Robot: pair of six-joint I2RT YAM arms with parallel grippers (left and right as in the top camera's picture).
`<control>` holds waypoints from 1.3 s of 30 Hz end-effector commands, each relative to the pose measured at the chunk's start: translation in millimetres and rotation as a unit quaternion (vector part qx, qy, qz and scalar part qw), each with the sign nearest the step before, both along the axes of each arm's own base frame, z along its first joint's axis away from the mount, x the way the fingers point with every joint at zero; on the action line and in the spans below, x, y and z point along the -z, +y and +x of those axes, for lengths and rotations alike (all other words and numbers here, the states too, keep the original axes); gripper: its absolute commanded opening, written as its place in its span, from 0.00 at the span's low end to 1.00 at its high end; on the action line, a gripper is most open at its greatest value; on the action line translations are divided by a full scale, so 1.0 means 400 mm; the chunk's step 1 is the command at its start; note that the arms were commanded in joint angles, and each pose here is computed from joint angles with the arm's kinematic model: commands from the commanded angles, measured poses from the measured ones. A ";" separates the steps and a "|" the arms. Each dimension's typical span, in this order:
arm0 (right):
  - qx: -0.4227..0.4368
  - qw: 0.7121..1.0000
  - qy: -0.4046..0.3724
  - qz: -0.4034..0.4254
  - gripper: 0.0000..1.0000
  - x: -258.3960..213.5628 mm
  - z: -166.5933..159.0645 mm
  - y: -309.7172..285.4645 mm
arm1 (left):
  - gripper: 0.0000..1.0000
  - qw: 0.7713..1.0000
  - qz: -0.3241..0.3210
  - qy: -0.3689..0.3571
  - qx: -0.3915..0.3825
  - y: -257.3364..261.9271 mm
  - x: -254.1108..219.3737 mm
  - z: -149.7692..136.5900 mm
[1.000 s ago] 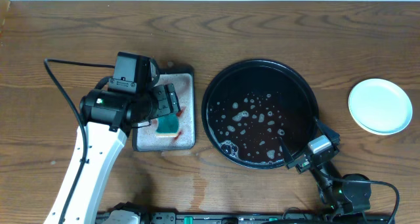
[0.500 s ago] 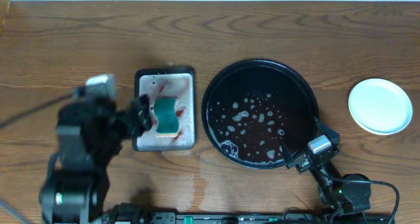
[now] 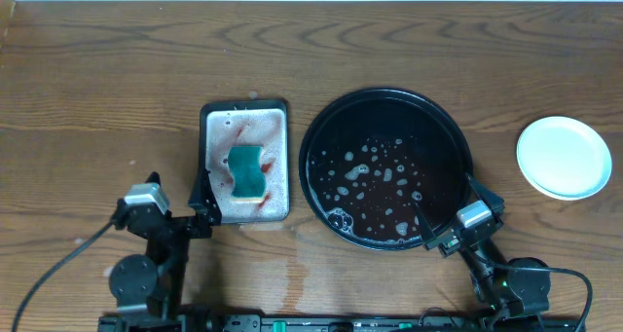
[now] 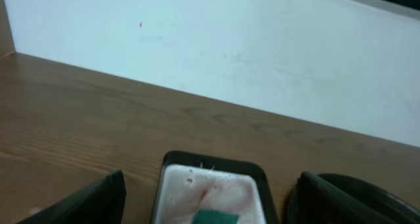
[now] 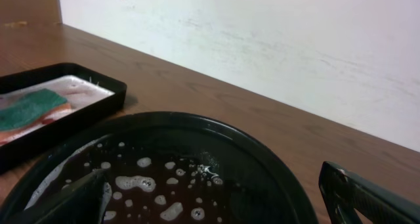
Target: Clean dirty plates on tray and stack at the side
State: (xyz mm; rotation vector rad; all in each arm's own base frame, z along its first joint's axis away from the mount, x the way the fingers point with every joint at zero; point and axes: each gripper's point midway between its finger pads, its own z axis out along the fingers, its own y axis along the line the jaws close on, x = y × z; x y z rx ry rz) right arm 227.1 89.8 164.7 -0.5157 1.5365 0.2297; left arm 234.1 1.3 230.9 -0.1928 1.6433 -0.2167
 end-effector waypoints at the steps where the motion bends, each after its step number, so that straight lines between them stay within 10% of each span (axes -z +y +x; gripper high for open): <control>1: -0.002 1.000 -0.003 -0.004 0.99 0.002 -0.001 0.003 | 0.84 1.000 0.009 -0.024 -0.004 0.004 0.015 -0.006; 39: -0.002 1.000 -0.003 -0.004 0.99 0.002 -0.001 0.003 | 0.84 0.999 0.005 0.032 0.030 -0.034 0.228 0.025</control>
